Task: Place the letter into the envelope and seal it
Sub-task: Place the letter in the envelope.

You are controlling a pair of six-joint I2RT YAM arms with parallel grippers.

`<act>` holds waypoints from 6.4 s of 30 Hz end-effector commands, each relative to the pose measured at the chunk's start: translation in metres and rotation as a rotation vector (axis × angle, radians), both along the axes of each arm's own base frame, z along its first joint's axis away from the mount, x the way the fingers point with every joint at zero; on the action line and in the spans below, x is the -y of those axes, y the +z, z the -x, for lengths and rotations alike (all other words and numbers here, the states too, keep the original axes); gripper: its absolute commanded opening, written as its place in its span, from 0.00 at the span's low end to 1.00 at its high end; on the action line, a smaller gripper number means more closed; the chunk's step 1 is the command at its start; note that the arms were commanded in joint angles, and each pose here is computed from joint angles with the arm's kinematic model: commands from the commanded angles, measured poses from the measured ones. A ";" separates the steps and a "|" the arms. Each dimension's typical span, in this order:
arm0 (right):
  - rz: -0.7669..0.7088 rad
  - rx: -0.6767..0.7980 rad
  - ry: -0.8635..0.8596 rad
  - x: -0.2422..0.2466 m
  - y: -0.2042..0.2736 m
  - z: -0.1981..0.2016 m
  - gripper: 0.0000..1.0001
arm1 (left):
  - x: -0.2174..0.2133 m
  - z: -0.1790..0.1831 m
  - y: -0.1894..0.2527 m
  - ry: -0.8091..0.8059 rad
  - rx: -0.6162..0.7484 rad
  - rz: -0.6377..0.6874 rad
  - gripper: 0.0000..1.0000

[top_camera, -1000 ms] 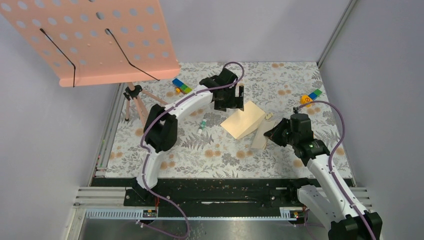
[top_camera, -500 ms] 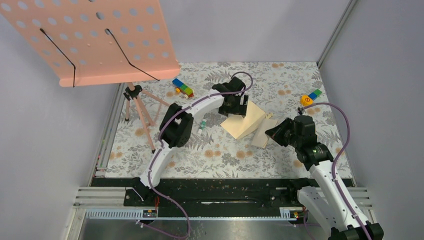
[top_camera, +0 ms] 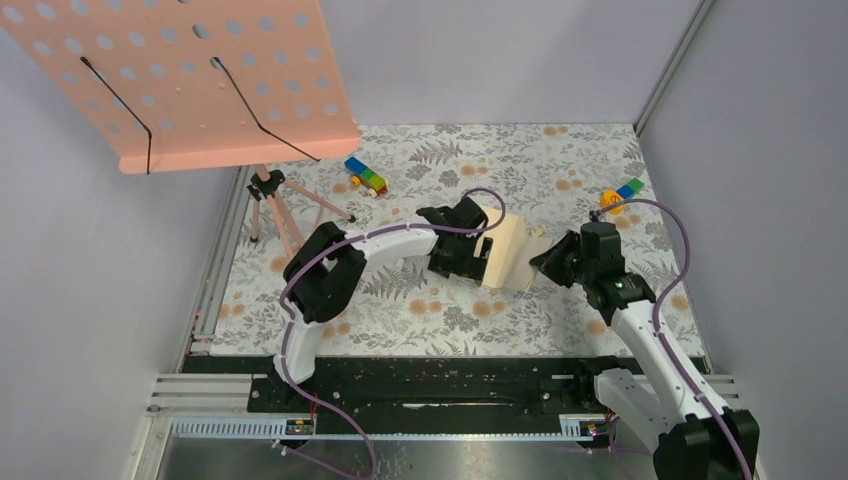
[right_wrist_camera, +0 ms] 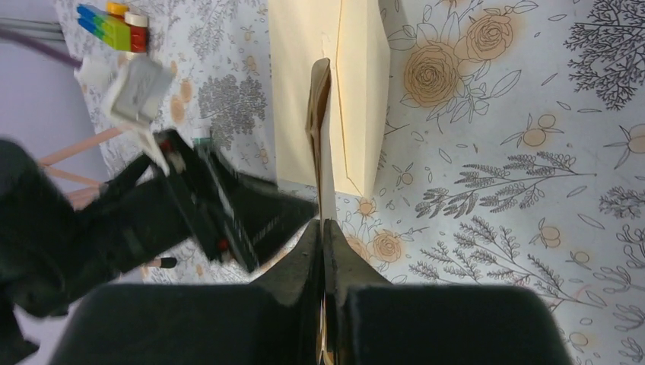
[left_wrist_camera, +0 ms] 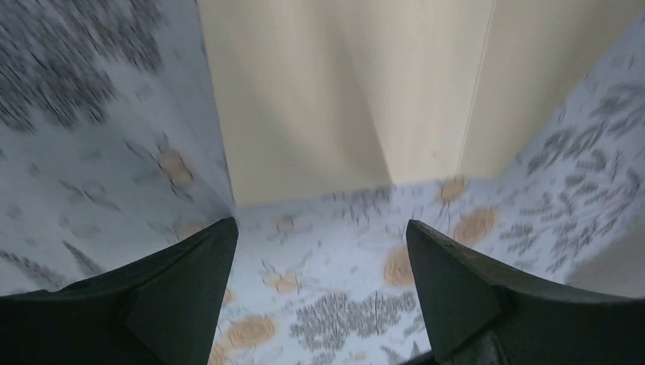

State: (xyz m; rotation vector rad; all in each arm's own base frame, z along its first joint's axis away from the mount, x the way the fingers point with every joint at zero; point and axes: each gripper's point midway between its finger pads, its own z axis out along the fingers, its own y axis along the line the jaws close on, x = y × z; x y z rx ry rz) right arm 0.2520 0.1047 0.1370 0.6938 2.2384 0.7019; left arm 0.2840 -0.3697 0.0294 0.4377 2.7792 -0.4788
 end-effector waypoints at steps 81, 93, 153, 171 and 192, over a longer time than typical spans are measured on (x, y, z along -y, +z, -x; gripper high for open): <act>0.088 -0.220 0.103 -0.010 -0.106 0.049 0.00 | 0.004 0.065 0.000 0.061 -0.363 0.261 0.82; 0.118 -0.298 0.082 -0.001 -0.107 0.070 0.00 | -0.001 0.066 -0.004 0.099 -0.358 0.252 0.82; 0.110 -0.318 -0.048 0.015 -0.097 0.099 0.00 | 0.012 0.090 -0.014 0.087 -0.438 0.283 0.82; 0.089 -0.369 -0.051 0.010 -0.103 0.110 0.00 | 0.015 0.094 -0.013 0.082 -0.455 0.304 0.83; 0.097 -0.382 -0.077 0.010 -0.105 0.116 0.00 | 0.012 0.098 -0.018 0.097 -0.472 0.316 0.83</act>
